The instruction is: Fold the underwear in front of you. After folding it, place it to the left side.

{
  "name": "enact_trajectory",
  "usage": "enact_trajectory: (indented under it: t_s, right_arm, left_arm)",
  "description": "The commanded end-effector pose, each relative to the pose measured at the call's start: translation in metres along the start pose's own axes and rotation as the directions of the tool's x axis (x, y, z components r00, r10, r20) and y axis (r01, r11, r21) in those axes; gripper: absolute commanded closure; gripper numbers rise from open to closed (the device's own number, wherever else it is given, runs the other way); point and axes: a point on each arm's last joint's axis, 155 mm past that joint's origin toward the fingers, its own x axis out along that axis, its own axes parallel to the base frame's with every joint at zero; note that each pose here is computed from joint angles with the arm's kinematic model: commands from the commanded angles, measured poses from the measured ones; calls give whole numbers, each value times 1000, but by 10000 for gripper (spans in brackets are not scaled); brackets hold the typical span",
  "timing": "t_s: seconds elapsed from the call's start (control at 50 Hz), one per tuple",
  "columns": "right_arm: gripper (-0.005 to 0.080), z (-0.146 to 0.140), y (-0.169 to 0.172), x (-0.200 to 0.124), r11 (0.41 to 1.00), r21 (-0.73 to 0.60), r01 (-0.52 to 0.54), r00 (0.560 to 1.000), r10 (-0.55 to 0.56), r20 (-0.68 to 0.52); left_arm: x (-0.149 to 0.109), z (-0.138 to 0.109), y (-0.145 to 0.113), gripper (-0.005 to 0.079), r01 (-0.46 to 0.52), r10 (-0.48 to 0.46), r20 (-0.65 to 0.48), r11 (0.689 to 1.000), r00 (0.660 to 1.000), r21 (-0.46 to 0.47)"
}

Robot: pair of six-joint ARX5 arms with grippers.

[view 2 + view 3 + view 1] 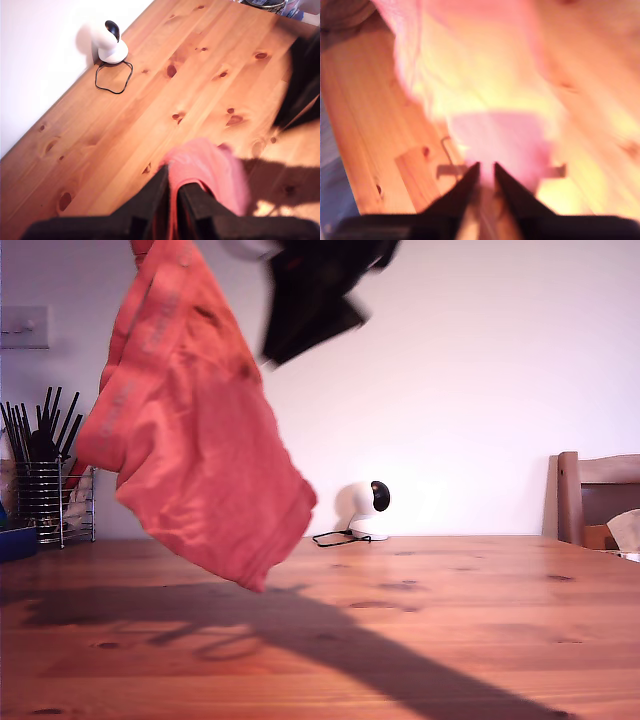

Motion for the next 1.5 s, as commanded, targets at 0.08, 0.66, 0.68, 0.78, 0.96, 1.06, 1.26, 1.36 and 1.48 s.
enact_trajectory:
  t_s: [0.08,0.66,0.68,0.78,0.96,1.06,1.26,1.36,1.48]
  right_arm:
    - [765,-1,-7,-9,997,-29,78,997,-78,-8]
    - [765,-11,-38,-65,938,122,325,915,-344,210]
    - [765,-14,-37,-68,936,124,331,911,-351,217]
    - [765,-31,-33,-76,922,137,363,889,-387,244]
    - [765,-62,-21,-94,894,158,420,826,-448,342]
    - [765,-89,-10,-100,888,196,415,808,-459,370]
    - [765,-137,9,-99,893,215,396,827,-449,340]
    - [765,-146,12,-100,893,215,396,831,-448,330]
    - [765,-151,14,-99,894,214,393,840,-444,312]
  left_arm:
    - [24,-26,6,764,23,-25,-70,999,997,-34]
    - [46,-39,19,764,-2,-1,-75,1000,997,-31]
    - [47,-38,20,764,-5,3,-70,1000,998,-28]
    - [54,-39,24,764,-13,11,-60,999,998,-35]
    - [74,-39,18,764,-2,1,-42,1000,999,-27]
    - [80,-23,7,764,8,-8,-4,1000,1000,-12]
    - [95,32,-49,764,85,-94,131,994,987,74]
    - [103,67,-97,764,167,-196,220,975,955,145]
    - [101,106,-141,764,184,-254,323,955,912,232]
